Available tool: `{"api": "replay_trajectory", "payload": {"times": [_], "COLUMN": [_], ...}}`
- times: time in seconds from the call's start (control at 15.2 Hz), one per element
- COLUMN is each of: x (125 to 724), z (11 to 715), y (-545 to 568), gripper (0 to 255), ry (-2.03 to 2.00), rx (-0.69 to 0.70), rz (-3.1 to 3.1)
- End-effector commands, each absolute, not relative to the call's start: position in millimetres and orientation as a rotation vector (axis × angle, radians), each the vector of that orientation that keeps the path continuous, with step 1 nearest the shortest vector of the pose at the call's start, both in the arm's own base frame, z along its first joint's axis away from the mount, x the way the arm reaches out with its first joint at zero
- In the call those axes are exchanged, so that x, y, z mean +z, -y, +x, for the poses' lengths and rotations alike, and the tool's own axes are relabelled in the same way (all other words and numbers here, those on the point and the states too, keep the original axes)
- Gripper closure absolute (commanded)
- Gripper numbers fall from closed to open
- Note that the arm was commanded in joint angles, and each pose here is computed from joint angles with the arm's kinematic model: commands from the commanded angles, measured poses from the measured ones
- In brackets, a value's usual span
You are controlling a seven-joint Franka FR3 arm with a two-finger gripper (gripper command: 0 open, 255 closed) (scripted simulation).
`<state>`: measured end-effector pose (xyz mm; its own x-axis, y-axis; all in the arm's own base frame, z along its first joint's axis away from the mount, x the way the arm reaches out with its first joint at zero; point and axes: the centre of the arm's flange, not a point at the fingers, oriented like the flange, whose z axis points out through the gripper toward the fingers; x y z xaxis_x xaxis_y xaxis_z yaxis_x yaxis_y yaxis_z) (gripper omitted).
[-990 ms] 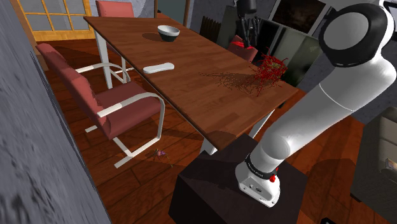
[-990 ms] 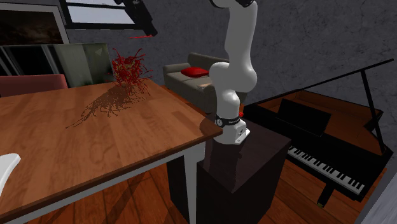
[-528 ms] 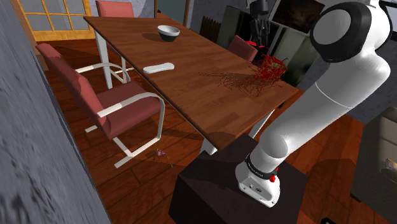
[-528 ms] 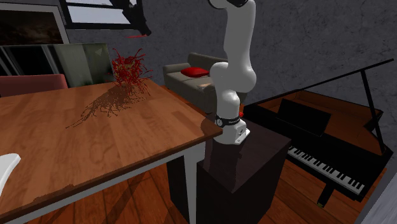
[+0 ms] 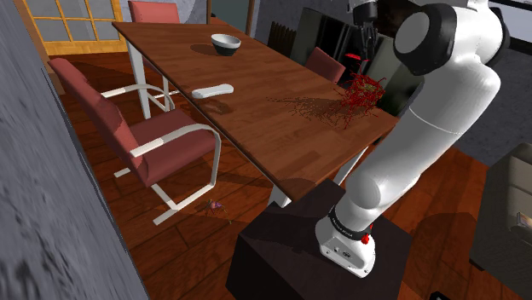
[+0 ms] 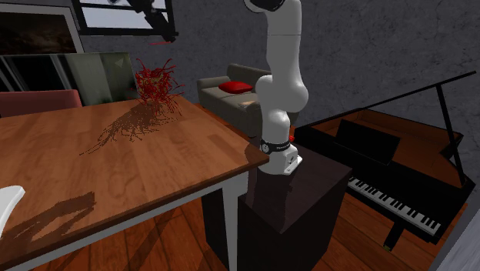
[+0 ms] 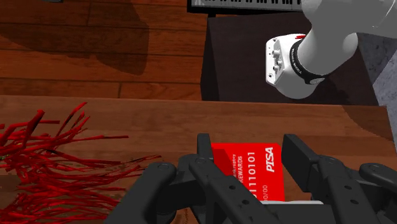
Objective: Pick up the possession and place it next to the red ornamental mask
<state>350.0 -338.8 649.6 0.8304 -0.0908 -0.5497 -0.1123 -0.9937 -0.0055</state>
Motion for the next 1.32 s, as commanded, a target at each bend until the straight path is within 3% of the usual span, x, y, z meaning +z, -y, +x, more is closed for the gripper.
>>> {"api": "replay_trajectory", "payload": {"times": [0.0, 1.25], "x": [650.3, 560.7], "z": [345.1, 339.9], "y": [364.6, 388.9], "gripper": [255, 255], "ry": [-0.161, -0.161], "rx": [0.890, 0.890], "rz": [-2.970, -2.970]}}
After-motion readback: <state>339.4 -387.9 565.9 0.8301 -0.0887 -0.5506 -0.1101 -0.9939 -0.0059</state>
